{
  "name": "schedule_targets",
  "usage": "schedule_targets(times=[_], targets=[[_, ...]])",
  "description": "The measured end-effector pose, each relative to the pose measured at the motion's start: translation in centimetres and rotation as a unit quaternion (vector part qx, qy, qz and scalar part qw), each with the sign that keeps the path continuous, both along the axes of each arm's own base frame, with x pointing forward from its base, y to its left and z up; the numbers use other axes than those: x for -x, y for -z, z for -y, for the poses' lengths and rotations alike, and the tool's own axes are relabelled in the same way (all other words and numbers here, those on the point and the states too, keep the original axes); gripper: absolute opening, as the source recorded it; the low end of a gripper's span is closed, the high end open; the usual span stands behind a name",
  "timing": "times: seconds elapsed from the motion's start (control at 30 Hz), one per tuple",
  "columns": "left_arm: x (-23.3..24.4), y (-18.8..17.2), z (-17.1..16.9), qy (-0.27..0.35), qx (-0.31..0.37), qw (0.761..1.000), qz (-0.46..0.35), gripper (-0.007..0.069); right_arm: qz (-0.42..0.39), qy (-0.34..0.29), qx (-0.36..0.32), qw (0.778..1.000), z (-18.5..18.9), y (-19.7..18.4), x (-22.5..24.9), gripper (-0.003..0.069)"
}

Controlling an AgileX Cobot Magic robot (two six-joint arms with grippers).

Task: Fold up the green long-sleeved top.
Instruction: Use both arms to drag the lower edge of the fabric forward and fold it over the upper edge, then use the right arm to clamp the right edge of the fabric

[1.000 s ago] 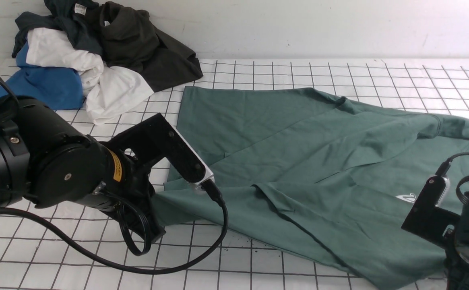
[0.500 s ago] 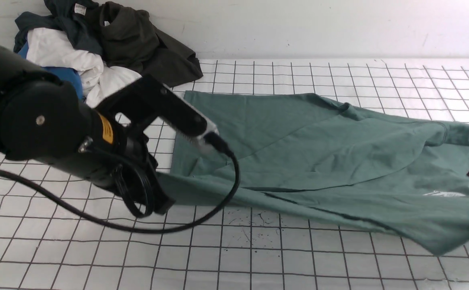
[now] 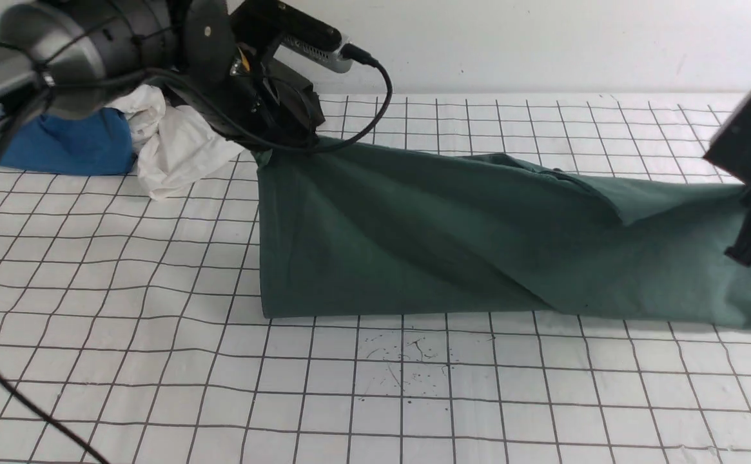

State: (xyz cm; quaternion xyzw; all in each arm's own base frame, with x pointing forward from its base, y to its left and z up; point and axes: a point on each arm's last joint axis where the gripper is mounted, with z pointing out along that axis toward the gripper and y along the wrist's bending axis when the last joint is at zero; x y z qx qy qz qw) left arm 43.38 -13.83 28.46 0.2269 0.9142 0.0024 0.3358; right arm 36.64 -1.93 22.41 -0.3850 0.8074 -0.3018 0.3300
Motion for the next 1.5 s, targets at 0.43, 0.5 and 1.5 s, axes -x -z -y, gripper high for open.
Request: schedule_targets(times=[0.43,0.5,1.5], targets=[[-10.0,6.9,1.2,-0.043,0.029,0.998,0.026,0.0227,0.014,0.099,-0.063,0.993,0.5,4.2,-10.0,0.0145],[-10.2,5.5,0.3,-0.072,0.05,0.996,0.024,0.0334,0.023,0.206,-0.111,0.972,0.8,2.3,-9.7,0.0188],[-5.8,8.5,6.6,0.08,0.062,0.975,-0.196,0.0015,0.022,0.149,-0.426,0.892,-5.5,0.8,-17.6,-0.0015]])
